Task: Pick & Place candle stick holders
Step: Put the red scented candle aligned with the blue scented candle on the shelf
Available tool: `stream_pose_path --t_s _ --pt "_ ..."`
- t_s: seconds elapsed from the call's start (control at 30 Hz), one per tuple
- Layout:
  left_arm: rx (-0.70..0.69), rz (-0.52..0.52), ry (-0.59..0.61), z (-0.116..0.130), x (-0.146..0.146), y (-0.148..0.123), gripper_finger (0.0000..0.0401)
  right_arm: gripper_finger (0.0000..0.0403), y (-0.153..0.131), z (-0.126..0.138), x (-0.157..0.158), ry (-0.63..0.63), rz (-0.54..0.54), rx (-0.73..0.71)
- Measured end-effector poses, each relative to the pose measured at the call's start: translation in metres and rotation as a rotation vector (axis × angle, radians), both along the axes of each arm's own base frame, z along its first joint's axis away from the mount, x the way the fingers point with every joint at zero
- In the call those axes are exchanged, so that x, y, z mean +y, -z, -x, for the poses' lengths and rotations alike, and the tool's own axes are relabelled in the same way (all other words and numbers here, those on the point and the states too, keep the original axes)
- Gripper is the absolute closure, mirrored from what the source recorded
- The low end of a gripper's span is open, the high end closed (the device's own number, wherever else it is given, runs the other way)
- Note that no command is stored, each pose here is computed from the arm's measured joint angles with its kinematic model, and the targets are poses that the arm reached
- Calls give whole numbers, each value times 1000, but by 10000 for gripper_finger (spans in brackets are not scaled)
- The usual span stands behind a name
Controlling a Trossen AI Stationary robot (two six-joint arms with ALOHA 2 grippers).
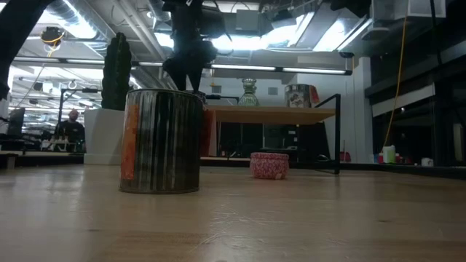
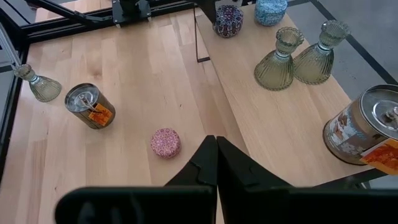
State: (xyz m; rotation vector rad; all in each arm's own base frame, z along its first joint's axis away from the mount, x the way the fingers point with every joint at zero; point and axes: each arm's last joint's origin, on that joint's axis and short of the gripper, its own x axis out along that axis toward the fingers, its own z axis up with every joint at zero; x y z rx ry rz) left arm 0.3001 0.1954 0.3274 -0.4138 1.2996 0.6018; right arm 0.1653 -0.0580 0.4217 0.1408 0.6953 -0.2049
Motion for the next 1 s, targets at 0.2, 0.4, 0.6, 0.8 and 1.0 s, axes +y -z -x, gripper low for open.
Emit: stream_pose_path --t_s 0.2,0.4,0.6,0.8,1.0 --pt "-42 -29 0 9 -6 -16 52 402 0 0 0 0 0 0" --pt "-112 20 61 11 -18 -27 70 402 0 0 0 0 0 -1" --pt "-108 13 157 3 -31 -27 106 402 0 0 0 0 0 0" --pt "-96 -2 276 -3 -43 -27 144 402 0 0 0 0 0 0" --pt "-88 -13 339 -5 -46 -27 187 402 0 0 0 0 0 0"
